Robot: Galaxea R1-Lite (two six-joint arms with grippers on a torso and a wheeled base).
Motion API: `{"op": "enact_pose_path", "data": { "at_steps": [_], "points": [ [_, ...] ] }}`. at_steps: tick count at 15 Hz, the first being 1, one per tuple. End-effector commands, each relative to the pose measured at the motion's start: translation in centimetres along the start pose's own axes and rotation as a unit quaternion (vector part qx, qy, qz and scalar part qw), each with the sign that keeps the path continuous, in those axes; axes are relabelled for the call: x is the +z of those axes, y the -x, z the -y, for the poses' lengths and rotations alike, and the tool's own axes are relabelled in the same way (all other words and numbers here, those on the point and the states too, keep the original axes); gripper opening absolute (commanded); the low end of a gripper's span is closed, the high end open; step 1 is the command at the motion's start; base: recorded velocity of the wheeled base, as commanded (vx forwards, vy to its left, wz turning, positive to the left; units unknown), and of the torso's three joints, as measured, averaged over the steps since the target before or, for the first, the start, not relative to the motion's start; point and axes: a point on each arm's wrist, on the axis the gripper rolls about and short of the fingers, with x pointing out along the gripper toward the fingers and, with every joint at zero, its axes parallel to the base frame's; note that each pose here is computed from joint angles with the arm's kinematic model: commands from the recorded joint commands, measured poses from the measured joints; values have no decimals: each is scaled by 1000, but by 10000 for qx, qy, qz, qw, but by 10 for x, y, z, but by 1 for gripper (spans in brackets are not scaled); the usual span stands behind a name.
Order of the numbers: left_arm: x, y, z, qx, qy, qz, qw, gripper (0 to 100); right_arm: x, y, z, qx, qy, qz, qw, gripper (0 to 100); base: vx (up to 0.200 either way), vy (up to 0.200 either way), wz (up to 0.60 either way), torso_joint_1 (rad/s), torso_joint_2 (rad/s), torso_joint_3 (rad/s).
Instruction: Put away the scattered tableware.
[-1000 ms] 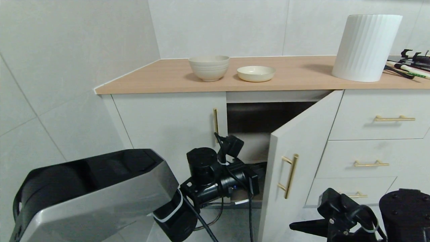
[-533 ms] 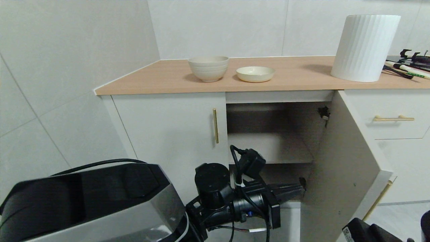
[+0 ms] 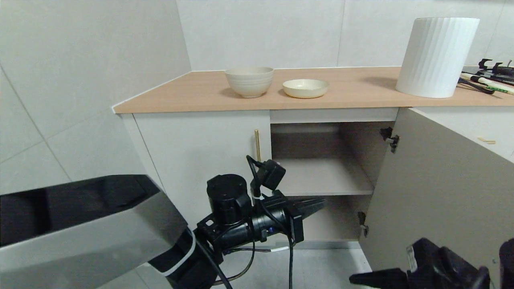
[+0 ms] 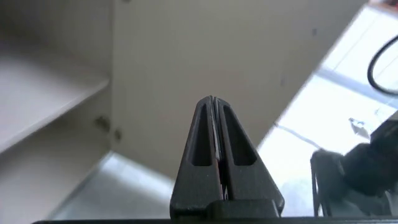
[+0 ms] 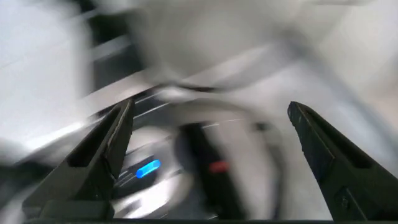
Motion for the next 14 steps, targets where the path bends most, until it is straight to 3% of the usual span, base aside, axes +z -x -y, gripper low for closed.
{"op": "enact_pose_path", "data": {
  "at_steps": [1, 3, 4, 7, 8, 9, 11, 14],
  "points": [
    [43, 54, 5, 597, -162, -191, 9979, 0, 13, -12, 18, -647, -198, 118, 9976, 100, 0, 0, 0, 0, 0, 0],
    [64, 90, 9, 1044, -174, -438, 9934, 0, 24, -18, 23, -879, -440, 293, 9947, 100, 0, 0, 0, 0, 0, 0],
    [73, 104, 13, 1205, -107, -494, 9914, 0, 29, -20, 26, -956, -454, 349, 9938, 100, 0, 0, 0, 0, 0, 0],
    [85, 134, 25, 1488, -17, -507, 9876, 0, 41, -29, 45, -1476, -524, 496, 9864, 100, 0, 0, 0, 0, 0, 0],
    [90, 141, 30, 1526, -47, -443, 9873, 100, 46, -31, 47, -1561, -509, 577, 9847, 100, 0, 0, 0, 0, 0, 0],
    [96, 149, 33, 1591, -84, -357, 9866, 100, 58, -33, 49, -1565, -466, 749, 9837, 100, 0, 0, 0, 0, 0, 0],
    [107, 166, 39, 1835, -163, -144, 9828, 100, 79, -36, 57, -1692, -471, 704, 9819, 100, 0, 0, 0, 0, 0, 0],
    [116, 188, 45, 2494, -29, -146, 9683, 100, 111, -36, 68, -1859, -587, 340, 9802, 100, 0, 0, 0, 0, 0, 0]
  ]
}}
